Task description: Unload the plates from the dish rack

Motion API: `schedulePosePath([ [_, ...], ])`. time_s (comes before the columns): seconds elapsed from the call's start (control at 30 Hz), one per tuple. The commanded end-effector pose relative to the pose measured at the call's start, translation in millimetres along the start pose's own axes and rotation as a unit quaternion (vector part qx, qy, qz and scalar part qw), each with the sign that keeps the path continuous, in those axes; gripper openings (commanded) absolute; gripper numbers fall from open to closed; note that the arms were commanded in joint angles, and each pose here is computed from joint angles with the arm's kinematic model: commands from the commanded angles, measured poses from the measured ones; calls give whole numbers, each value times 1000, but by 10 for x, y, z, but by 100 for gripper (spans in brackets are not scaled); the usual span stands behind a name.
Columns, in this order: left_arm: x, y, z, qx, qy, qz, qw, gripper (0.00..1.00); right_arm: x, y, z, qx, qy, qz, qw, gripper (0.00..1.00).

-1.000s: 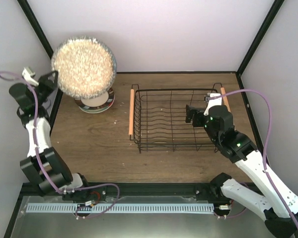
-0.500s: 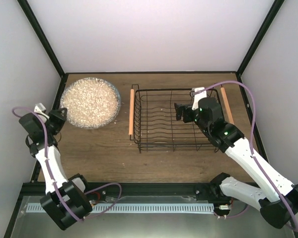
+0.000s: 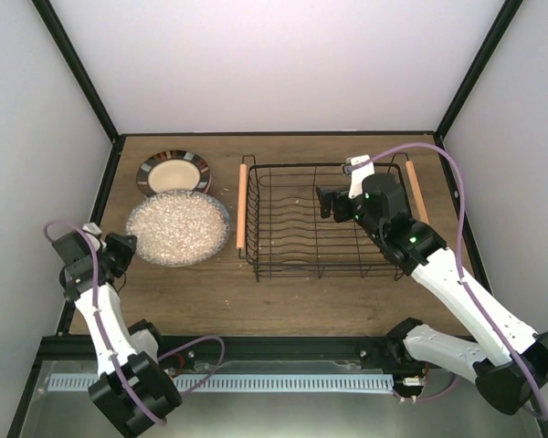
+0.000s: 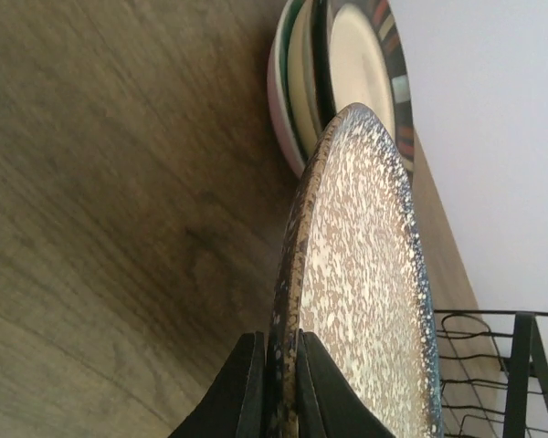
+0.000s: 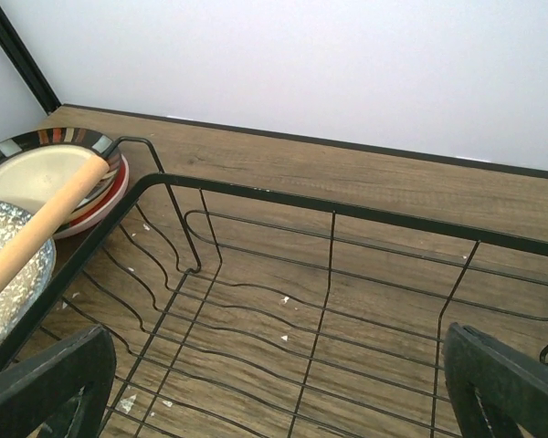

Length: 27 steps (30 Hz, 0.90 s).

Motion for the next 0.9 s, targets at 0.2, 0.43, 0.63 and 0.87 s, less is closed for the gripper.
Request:
schedulePosePath([
  [0.2,-210,-214,-133,18,29,-46,998,4,-9,10,146,-6,-17,6,1000,100],
  [0.43,-271,-151,-242,26,36,-25,999,4,34,14,103,-8,-9,7,1000,100],
  [0.63,-225,-29,-295,15,43,-6,999,4,78,26,115,-11,-7,9,1000,100],
  [0.87,-161,125,-327,-8,51,32,998,4,87,22,125,-11,-7,8,1000,100],
])
Point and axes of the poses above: each gripper's point midway between its finger pads, its own x axis out along the fingers, its own y axis along the line the jaws close on, z = x × y, the point moved 7 cm from there along -x, back along the fingers, and after that the axes turned 3 degrees about -x, right-handed, at the moved point
